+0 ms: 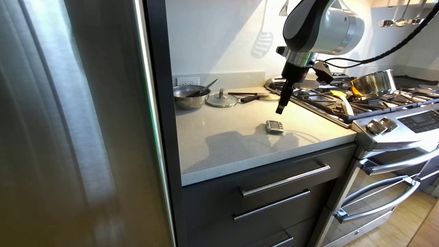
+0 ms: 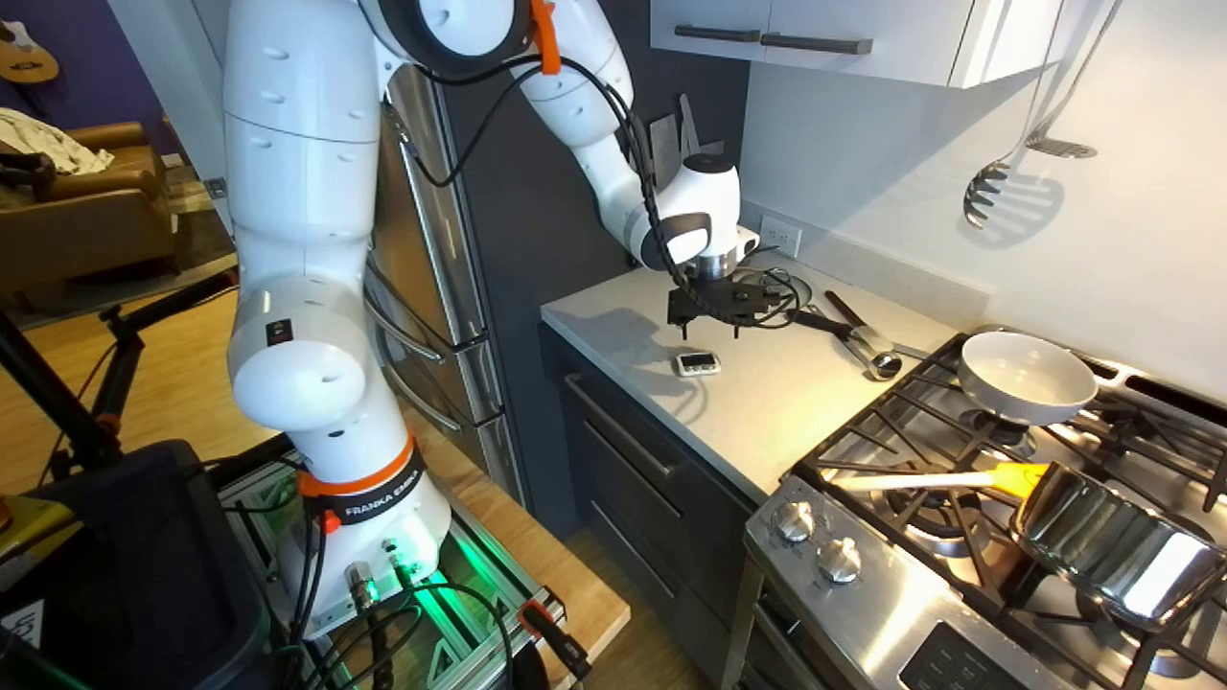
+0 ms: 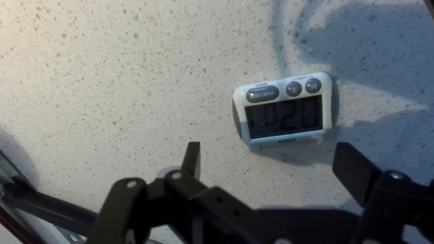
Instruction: Press a button on the white gadget on the counter
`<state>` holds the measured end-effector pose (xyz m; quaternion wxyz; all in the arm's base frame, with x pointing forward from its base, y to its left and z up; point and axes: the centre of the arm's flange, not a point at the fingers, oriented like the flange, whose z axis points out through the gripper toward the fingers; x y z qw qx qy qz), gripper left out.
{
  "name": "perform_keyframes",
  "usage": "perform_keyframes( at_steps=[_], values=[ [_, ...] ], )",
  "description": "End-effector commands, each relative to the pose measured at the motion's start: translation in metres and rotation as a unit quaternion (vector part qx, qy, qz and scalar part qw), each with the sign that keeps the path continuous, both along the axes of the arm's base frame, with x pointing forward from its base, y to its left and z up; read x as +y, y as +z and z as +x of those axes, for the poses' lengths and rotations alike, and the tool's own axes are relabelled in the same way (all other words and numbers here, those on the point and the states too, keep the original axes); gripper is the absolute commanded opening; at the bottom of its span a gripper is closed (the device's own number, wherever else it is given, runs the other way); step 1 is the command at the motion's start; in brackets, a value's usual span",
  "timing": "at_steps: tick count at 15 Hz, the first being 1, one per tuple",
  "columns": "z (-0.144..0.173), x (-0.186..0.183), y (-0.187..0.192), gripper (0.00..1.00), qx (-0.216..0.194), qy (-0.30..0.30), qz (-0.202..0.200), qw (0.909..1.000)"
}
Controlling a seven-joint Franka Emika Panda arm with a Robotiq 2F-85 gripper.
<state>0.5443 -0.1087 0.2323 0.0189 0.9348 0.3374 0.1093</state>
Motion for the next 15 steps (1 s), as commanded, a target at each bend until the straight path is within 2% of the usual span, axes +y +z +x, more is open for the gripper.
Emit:
perform_keyframes(
  at_steps=[1, 15],
  values=[
    [-0.009, 0.001, 0.007, 1.0, 0.008, 0.018, -0.004, 0.9998],
    [-0.011, 0.008, 0.028, 1.0, 0.003, 0.041, -0.025, 0.9989]
  ],
)
